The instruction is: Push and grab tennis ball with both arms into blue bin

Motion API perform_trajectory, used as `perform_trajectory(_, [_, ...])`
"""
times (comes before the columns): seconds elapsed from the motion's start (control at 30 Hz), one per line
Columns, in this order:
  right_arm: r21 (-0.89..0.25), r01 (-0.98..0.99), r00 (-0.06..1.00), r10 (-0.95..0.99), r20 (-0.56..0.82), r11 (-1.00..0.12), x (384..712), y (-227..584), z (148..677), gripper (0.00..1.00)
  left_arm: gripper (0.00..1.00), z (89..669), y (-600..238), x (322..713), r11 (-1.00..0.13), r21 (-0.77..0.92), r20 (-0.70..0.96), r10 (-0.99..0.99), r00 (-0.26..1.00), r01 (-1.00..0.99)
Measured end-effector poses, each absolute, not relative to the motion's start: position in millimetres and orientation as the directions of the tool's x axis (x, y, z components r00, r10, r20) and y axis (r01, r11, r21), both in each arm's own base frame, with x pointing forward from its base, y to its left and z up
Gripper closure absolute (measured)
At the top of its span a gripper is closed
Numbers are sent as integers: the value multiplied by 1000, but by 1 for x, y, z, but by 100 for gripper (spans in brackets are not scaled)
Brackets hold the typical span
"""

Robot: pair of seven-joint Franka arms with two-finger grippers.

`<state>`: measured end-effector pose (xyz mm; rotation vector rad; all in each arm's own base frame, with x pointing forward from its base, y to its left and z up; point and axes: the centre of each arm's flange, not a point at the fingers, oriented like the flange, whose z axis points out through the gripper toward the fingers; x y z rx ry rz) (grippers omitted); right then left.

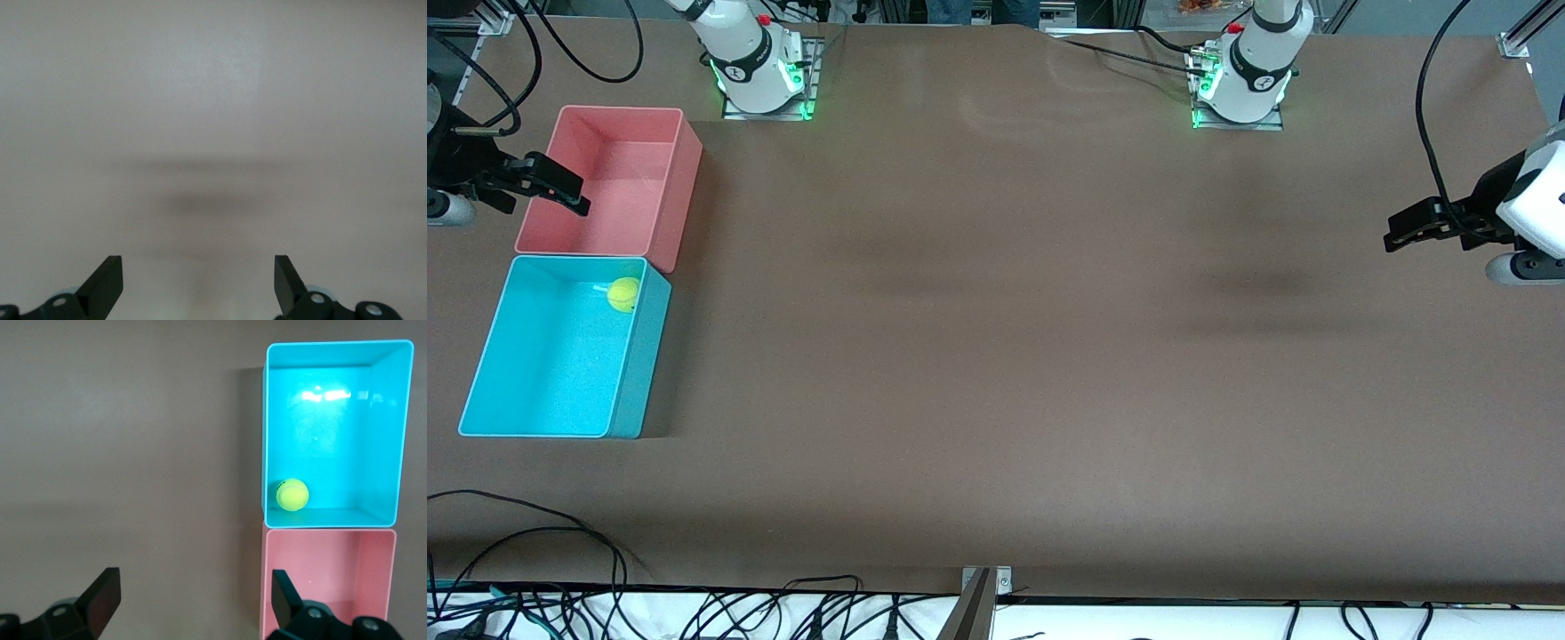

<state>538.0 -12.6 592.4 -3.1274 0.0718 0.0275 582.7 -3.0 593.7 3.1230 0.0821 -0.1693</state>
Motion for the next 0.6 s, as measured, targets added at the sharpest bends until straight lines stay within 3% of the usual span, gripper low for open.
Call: perform_trajectory(0.6, [-12,-65,998,-65,-18,-998,538,-11,592,0,0,594,-3,583,-999,10,-108,52,993,53])
